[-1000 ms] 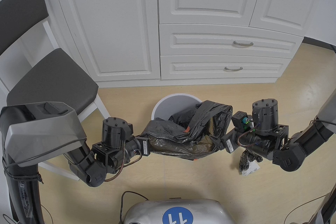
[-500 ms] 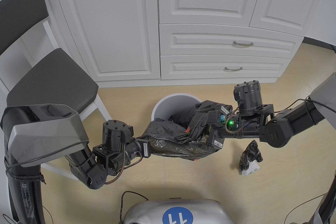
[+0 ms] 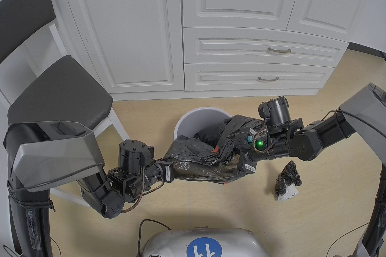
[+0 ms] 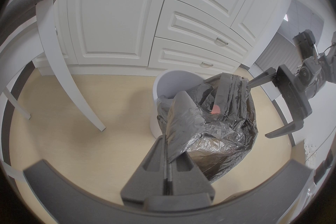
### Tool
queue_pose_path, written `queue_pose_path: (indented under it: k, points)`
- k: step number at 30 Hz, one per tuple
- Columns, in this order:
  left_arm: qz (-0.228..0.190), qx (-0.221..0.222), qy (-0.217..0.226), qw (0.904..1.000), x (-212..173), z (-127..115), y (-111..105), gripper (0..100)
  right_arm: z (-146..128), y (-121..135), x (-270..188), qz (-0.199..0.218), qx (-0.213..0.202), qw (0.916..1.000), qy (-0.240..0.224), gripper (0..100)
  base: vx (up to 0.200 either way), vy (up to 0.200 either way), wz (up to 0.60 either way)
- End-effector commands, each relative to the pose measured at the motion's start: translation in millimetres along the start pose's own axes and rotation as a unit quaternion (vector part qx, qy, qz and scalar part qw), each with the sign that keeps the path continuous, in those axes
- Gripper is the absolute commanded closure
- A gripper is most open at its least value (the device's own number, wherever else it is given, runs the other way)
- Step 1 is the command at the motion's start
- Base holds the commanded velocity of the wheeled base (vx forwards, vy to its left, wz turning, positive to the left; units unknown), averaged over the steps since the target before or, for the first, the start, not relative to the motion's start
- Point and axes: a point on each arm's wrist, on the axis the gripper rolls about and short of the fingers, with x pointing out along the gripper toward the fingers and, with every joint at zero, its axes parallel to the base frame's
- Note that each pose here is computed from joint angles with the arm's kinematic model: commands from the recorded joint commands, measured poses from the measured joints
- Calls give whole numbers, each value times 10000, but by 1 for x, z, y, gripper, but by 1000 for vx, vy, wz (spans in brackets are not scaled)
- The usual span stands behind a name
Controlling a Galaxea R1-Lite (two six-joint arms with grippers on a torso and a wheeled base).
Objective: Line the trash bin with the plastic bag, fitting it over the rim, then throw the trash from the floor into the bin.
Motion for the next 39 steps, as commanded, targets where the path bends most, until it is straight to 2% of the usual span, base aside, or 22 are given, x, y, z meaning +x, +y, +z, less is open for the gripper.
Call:
queue_pose_path:
  k: [1,6,17,18,26,36,39]
  points:
    - [11,-5,1,10000,0,0,1,100,-8,0,19,108,38,9999,81,0,0,0,0]
    - [5,-12,-53,10000,0,1,1,100,-12,2,24,305,118,9992,245,0,0,0,0]
    - [-13,-5,-96,10000,1,1,0,100,-20,-1,38,307,142,9990,297,0,0,0,0]
    - [-17,-7,-111,9999,1,2,0,100,-21,-2,39,302,147,9990,301,100,0,0,0]
    - [21,-20,-103,9999,3,2,3,100,-18,-9,41,182,142,9995,224,100,0,0,0]
    - [82,-55,-61,9999,7,-2,8,100,-7,-49,45,-512,192,9984,-145,100,0,0,0]
    - [87,-69,-102,9999,10,-1,8,100,-5,-61,49,-930,276,9947,-333,100,0,0,0]
